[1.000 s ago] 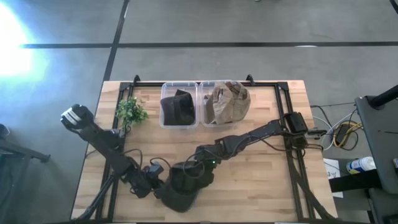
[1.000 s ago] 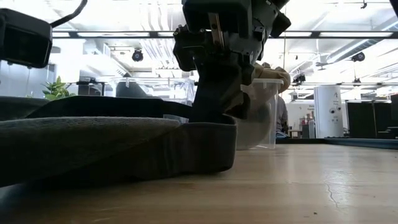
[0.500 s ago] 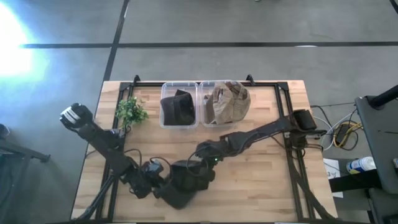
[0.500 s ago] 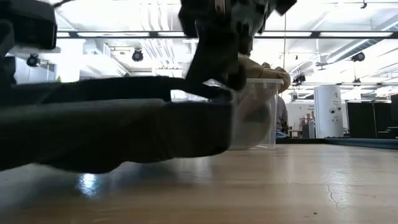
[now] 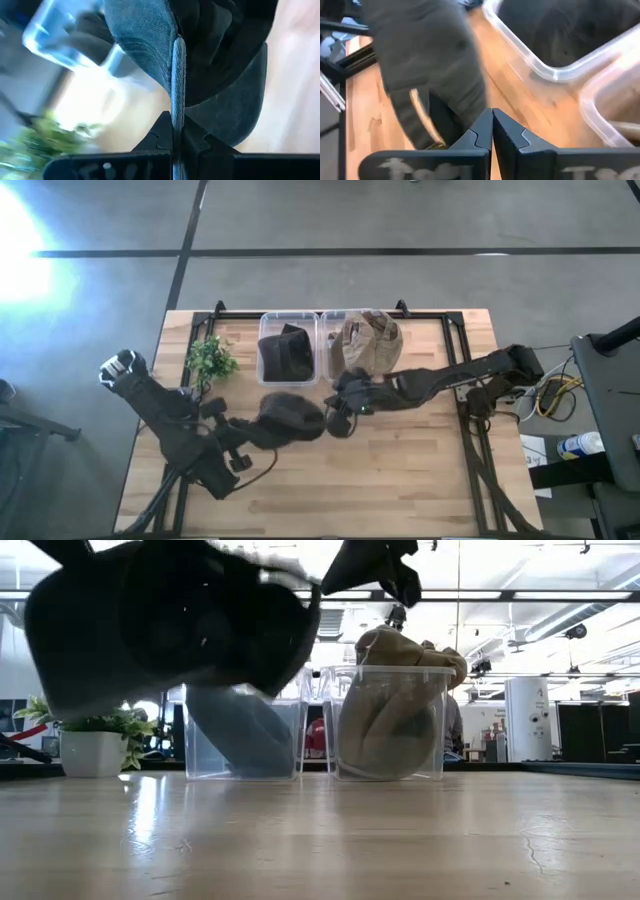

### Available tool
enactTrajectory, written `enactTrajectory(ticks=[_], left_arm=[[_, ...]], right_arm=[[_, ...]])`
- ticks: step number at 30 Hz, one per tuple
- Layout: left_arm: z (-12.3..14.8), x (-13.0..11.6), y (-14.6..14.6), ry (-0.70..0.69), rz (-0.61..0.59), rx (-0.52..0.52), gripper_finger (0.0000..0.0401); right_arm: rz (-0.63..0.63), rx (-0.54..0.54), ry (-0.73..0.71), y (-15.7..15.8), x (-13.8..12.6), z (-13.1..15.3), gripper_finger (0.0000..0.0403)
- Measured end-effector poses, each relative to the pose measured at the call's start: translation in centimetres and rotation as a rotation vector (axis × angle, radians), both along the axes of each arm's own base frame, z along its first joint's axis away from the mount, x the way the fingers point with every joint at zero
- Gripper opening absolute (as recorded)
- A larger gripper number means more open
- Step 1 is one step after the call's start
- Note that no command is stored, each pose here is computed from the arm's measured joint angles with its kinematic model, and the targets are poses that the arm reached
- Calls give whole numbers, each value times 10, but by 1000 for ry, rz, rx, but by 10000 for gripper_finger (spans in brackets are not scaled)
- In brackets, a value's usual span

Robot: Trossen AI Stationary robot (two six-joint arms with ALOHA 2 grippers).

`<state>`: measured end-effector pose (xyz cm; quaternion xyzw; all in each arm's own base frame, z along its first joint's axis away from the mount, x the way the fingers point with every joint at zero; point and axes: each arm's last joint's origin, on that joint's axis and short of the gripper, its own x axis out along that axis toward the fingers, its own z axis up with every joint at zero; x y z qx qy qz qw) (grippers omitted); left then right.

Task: Pick & Place hat
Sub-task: Put the black cap into the left transparent bin

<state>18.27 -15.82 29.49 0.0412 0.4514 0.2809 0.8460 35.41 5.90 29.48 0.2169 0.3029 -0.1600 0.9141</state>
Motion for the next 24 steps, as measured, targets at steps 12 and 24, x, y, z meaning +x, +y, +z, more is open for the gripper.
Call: enactTrajectory(ticks=[12, 24], left_arm=[[-75, 19, -25, 339, -252, 533, 8], [-95, 17, -39, 283, -271, 580, 72]], right_arm=[[-43, 100, 94, -5, -3, -22, 9], [-40, 96, 147, -7, -9, -35, 9]])
